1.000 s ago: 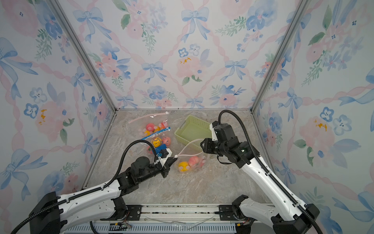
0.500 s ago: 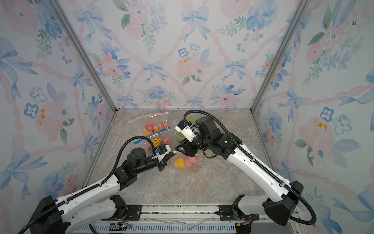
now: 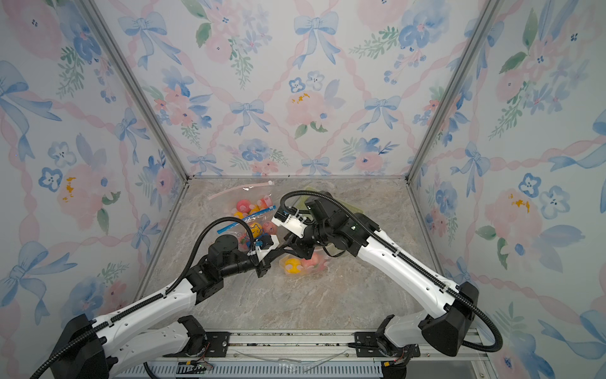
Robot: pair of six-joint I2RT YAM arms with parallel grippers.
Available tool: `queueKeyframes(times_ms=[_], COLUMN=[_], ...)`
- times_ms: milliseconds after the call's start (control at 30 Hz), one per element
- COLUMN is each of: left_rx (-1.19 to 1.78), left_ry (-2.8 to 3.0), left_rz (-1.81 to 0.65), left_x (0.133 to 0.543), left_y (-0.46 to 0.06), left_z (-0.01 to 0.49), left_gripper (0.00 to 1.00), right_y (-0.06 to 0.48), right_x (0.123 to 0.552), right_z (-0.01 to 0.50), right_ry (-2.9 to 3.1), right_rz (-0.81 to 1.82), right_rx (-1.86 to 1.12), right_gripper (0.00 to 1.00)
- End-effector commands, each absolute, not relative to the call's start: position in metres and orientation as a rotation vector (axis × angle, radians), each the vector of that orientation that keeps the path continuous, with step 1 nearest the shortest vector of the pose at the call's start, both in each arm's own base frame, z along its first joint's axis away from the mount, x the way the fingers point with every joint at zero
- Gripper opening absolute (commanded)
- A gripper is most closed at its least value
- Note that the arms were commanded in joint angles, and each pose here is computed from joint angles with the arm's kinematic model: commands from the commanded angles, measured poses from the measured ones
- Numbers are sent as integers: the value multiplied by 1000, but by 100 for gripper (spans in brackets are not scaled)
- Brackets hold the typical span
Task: Place the peach in a zip-top bag and seal the zipper
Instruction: Zip the zipper on the zipper food storage bag.
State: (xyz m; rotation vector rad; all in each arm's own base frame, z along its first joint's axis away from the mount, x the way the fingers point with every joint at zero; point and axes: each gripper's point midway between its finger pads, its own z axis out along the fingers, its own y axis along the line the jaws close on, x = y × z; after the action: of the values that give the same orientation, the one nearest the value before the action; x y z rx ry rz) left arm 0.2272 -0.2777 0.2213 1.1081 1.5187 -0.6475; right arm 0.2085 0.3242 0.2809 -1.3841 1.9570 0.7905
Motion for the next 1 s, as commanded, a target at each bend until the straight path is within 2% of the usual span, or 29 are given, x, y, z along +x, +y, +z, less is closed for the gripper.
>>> queueKeyframes(times_ms=[0, 533, 833, 967], left_rx=[1120, 1133, 1122, 1115], left_ry=[1483, 1483, 1497, 1500], left_rz=[-655, -683, -680, -681], left_x=[228, 225, 229, 230], left_y=[-279, -280, -280, -280], left_z=[234, 235, 234, 235], left_gripper=[0, 0, 0, 0], right_y=[323, 326, 323, 321], right_x=[205, 213, 215, 215], right_z=[270, 253, 248, 246], right_ry=[1965, 1996, 2019, 2027], right_rz=[765, 756, 775, 775], right_rx=[-1444, -1463, -1456, -1450], right_gripper=[40, 35, 21, 20])
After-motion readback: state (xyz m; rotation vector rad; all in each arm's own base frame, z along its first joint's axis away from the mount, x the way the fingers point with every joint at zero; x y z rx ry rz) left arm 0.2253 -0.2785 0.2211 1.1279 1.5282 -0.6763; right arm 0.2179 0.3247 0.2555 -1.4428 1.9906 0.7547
